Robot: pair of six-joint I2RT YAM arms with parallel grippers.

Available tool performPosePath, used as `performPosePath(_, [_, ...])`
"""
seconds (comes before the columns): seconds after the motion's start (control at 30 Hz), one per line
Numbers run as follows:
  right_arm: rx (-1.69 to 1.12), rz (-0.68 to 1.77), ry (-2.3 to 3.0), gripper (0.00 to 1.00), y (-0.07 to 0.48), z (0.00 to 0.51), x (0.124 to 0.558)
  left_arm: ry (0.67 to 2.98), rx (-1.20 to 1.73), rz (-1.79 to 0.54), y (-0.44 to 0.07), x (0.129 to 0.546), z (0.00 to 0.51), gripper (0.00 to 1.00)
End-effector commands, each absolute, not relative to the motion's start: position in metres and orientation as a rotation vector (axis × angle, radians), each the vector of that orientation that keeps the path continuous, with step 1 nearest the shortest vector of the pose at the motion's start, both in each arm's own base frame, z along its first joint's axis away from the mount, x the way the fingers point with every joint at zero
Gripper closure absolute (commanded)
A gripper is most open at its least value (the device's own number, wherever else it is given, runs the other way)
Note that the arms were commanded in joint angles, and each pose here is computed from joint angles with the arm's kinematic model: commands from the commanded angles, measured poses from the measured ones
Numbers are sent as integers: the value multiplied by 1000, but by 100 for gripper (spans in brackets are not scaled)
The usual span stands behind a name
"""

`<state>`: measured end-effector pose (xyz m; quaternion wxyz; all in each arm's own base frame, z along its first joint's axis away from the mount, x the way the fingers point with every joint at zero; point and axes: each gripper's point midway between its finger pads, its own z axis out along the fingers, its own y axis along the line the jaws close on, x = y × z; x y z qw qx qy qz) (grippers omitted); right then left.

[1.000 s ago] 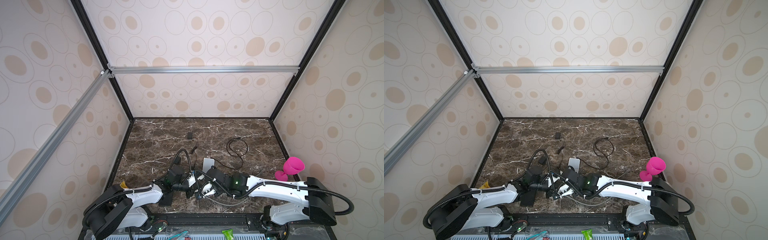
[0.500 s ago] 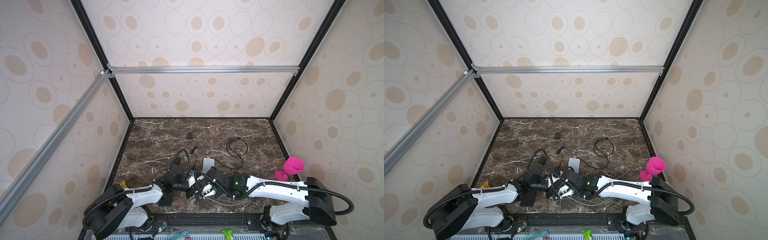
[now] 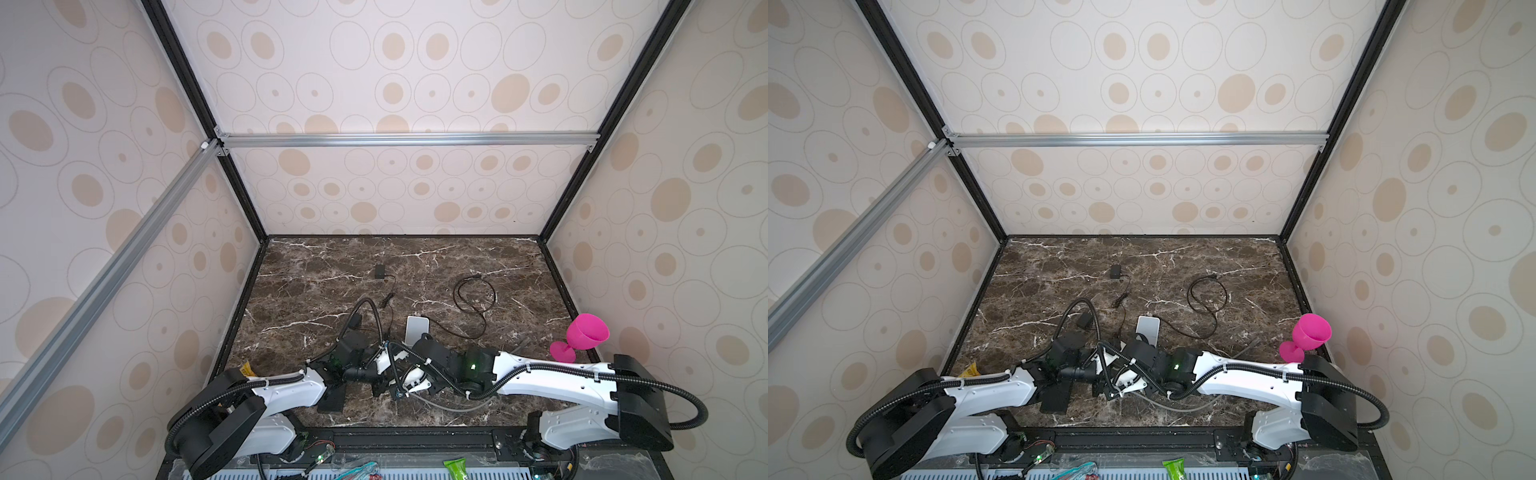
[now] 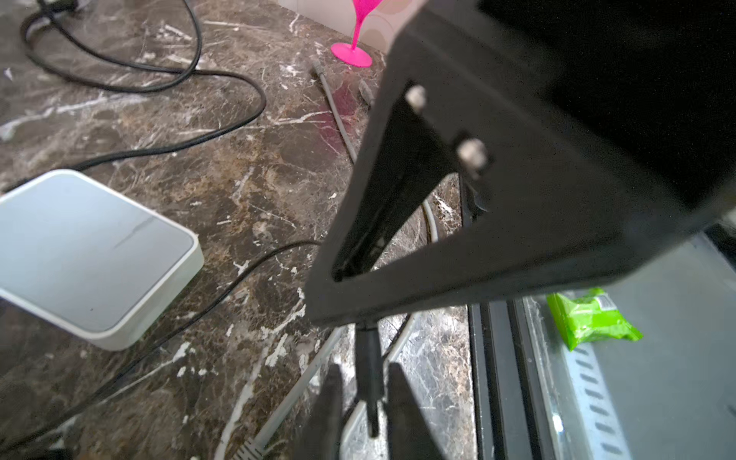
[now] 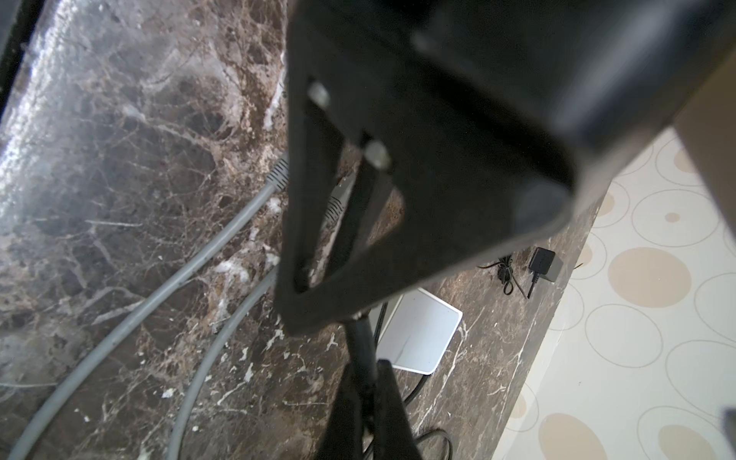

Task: Insert the plug into the switch port
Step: 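Open the left gripper and move it toward the black ribbed switch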

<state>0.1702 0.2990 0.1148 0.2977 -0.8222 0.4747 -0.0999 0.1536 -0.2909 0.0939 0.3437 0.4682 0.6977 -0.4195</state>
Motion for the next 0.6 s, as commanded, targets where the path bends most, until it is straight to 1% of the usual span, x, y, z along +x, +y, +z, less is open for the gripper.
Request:
performPosePath(0.0, [-2114, -260, 1295, 100, 304, 122, 173, 1781, 1058, -944, -279, 176, 118, 2])
performPosePath(0.1, [-2024, -215, 1332, 100, 310, 126, 174, 1820, 690, -713, -238, 216, 146, 2])
performPosePath(0.17, [-1958, -179, 1355, 100, 312, 128, 175, 1842, 347, -554, -191, 239, 164, 2])
performPosePath(0.27, [-1870, -145, 1409, 100, 313, 128, 177, 1830, 24, -474, -139, 242, 185, 2])
performPosePath(0.33, [-1808, -118, 1467, 100, 315, 130, 180, 1830, -113, -468, -118, 239, 193, 2])
performPosePath(0.43, [-1701, -54, 1575, 100, 318, 135, 184, 1882, -238, -457, -102, 234, 193, 2])
performPosePath(0.57, [-1538, 88, 1747, 100, 316, 142, 190, 1972, -293, -449, -99, 229, 193, 2])
